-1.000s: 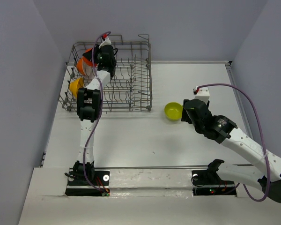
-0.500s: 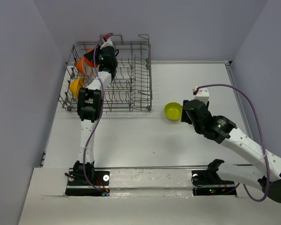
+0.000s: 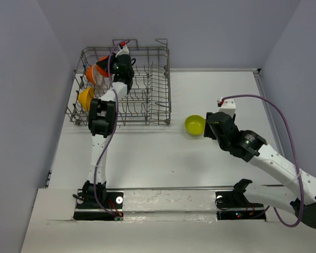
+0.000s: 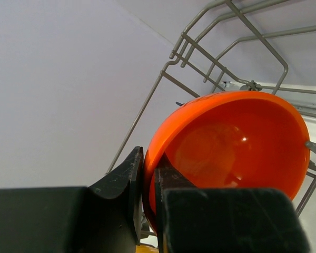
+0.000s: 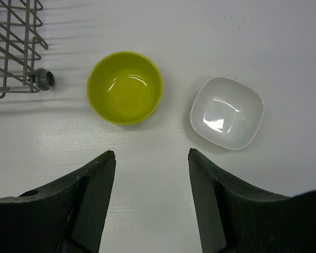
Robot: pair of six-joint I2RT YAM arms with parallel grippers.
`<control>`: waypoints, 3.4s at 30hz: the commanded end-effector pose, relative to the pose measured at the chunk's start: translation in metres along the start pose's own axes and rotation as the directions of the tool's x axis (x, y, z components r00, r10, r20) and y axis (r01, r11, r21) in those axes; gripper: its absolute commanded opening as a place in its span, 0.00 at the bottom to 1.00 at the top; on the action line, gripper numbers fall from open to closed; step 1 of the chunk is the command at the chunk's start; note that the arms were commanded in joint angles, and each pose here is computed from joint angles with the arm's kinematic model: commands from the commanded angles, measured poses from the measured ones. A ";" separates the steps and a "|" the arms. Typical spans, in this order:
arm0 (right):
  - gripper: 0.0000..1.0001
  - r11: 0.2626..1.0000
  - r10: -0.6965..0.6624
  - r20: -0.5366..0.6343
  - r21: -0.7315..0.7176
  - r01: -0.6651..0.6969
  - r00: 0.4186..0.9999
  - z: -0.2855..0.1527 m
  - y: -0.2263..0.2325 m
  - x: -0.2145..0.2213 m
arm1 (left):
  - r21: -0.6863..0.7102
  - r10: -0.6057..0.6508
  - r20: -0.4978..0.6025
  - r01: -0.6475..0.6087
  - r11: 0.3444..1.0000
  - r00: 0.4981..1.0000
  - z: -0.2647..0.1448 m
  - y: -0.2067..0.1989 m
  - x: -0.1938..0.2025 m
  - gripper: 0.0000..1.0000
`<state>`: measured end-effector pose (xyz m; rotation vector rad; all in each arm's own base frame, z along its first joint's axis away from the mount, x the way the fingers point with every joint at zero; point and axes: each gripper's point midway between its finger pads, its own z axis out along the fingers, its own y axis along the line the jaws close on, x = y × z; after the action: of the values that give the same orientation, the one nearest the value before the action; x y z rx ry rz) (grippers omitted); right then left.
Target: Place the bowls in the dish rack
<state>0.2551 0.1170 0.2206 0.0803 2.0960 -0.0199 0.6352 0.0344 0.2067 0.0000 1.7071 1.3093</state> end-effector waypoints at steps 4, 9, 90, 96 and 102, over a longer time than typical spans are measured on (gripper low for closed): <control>0.63 0.999 0.039 0.050 -0.018 -0.038 0.998 -0.004 0.001 -0.014 | 0.005 -0.013 0.028 0.012 1.000 1.000 -0.010 0.000 -0.007 0.13; 0.63 0.999 0.042 0.054 -0.016 -0.042 0.998 -0.005 0.000 -0.014 | 0.019 0.004 0.037 -0.005 1.000 0.999 -0.015 -0.006 -0.009 0.24; 0.52 0.975 0.197 -0.106 0.123 -0.184 0.975 0.075 0.004 -0.002 | 0.868 -0.764 -0.115 0.438 0.233 0.634 -0.344 0.234 -0.148 0.80; 0.48 0.979 0.176 -0.178 0.136 -0.154 0.968 0.115 0.018 0.011 | 0.874 -0.775 -0.135 0.442 0.200 0.617 -0.351 0.246 -0.113 0.81; 0.47 0.980 0.165 -0.231 0.151 -0.132 0.959 0.142 0.025 0.024 | 0.869 -0.780 -0.130 0.450 0.208 0.612 -0.350 0.253 -0.093 0.81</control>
<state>0.3423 0.1257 0.1121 0.3146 2.3848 -0.1422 0.3441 -0.1804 0.4067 0.1512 1.6977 -0.1992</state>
